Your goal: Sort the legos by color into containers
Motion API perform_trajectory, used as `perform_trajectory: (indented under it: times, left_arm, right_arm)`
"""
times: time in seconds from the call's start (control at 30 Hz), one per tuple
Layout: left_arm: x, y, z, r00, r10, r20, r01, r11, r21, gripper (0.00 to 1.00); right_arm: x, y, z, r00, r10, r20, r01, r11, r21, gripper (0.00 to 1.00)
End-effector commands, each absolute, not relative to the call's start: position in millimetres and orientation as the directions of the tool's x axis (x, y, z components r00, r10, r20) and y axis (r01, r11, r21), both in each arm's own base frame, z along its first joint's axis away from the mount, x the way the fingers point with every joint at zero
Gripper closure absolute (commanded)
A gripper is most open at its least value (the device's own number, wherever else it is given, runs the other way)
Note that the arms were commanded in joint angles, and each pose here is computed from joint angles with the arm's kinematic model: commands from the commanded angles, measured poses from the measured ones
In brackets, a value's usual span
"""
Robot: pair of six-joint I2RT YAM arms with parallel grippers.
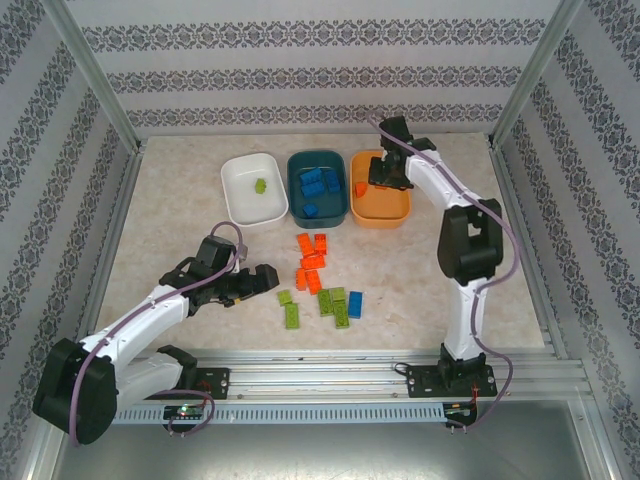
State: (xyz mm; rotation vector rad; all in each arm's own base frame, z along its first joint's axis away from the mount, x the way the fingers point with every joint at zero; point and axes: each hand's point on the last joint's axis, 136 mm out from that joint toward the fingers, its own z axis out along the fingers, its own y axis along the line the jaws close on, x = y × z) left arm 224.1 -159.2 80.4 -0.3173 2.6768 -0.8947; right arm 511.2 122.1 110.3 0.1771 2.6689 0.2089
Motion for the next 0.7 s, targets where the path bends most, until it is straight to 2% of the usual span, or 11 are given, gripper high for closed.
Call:
perform_trajectory:
  times: [0.0,0.33,0.67]
  left_arm:
    - [223.5,-155.6,76.6,-0.934,-0.281,-0.220,-0.100,0.799,-0.594,0.03]
    - [227.5,-158.5,70.0,-0.939,-0.276,-0.203,-0.107,0.799,-0.592,0.04]
    - [228.6,-159.5,71.7,-0.940,-0.275,-0.201,-0.106,0.797,-0.595,0.03]
  right_arm:
    - [525.1,116.6,100.9,-0.897,0.151,-0.415,0.097,0.984,0.148,0.70]
    - [538.4,115.0,50.5,-0.930,0.156,-0.334,0.119,0.985,0.128,0.68]
    - [538.2,109.7,55.5,-0.930,0.170,-0.327,0.128,0.981,0.144,0.55]
